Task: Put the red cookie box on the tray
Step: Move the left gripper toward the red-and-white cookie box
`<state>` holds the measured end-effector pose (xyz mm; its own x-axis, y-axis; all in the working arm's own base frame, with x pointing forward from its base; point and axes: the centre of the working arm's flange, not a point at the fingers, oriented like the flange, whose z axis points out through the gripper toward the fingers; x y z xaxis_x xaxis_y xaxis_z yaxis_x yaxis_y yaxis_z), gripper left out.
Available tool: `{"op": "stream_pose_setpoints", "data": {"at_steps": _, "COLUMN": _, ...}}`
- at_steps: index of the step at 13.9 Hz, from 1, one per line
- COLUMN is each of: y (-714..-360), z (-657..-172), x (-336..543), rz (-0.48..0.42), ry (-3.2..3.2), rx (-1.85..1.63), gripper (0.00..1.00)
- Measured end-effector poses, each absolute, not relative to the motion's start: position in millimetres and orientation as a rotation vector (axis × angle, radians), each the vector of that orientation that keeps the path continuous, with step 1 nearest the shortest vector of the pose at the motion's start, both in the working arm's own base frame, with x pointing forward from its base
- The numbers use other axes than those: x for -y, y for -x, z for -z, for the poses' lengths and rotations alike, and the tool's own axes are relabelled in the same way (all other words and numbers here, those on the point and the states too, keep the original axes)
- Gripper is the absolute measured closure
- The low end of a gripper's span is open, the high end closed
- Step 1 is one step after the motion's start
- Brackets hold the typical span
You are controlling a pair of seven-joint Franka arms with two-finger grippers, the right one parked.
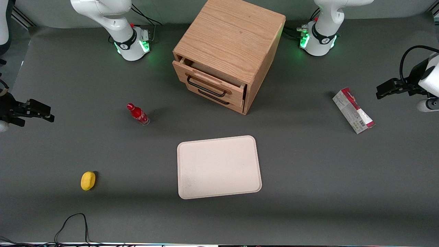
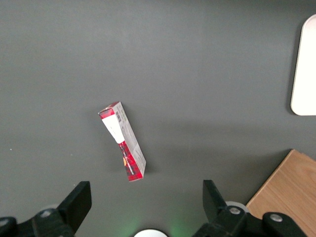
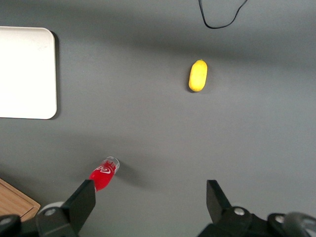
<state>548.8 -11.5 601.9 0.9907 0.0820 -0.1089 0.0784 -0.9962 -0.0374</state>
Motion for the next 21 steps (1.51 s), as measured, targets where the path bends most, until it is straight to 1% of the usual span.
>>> {"op": "stream_pose_setpoints", "data": {"at_steps": 9, "y": -552, "z": -598, "x": 11, "rz": -0.193, "ry": 3.098, "rx": 0.126, "gripper": 0.00}}
{"op": "stream_pose_setpoints", "data": {"at_steps": 13, "y": -548, "z": -599, "x": 11, "rz": -0.236, "ry": 3.091, "rx": 0.127, "gripper": 0.00}}
{"op": "stream_pose_setpoints", "data": {"at_steps": 21, "y": -549, "z": -618, "x": -5, "rz": -0.185, "ry": 3.060, "rx": 0.167, "gripper": 0.00}}
